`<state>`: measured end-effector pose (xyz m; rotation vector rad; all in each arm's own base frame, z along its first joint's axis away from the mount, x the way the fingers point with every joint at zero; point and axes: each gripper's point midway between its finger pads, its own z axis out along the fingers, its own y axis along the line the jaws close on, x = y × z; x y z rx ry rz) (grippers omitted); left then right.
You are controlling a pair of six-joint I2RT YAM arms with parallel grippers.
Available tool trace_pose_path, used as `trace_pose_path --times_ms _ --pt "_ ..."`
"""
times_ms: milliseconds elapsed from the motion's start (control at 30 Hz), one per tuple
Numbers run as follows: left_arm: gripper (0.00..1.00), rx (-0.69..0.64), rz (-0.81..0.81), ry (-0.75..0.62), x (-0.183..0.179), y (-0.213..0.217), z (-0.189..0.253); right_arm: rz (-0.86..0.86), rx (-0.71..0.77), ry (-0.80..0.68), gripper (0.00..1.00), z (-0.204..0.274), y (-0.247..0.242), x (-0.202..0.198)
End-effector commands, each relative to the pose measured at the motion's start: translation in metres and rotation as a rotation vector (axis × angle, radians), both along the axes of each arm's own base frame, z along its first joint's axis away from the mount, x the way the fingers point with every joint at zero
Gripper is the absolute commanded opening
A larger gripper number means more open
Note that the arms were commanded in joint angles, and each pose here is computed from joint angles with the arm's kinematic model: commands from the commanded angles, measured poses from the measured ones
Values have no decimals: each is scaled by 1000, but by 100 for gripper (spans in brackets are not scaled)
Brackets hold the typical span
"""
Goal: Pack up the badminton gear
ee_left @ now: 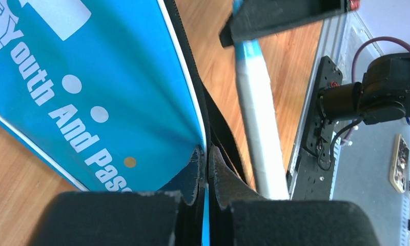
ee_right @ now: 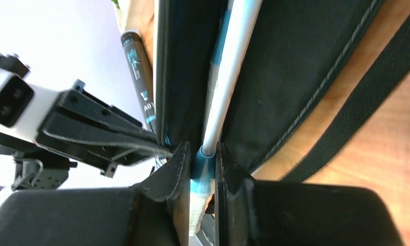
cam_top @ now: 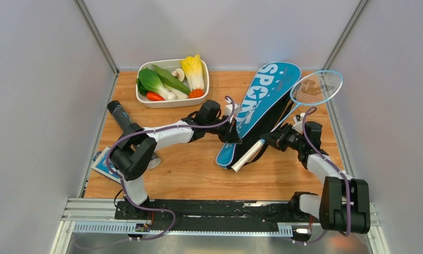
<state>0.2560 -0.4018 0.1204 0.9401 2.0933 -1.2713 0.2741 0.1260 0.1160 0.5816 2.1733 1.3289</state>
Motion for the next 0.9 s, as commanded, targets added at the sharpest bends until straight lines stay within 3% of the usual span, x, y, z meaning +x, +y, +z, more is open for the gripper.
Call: trace_pose_path --times_ms 0,233,367,600,867 --pt "0 -114 -87 -65 -15 -8 35 10 36 -256 0 42 3 35" --pt "0 -87 -94 -73 -13 -10 28 273 31 -134 0 5 43 6" --pt "0 -83 -86 -83 -9 -11 29 278 45 -57 0 -15 45 -17" --pt "0 -60 28 -67 6 -10 31 -8 -16 -22 0 1 18 -18" --pt "0 -81 228 -102 43 -14 54 -92 -51 59 0 7 7 -56"
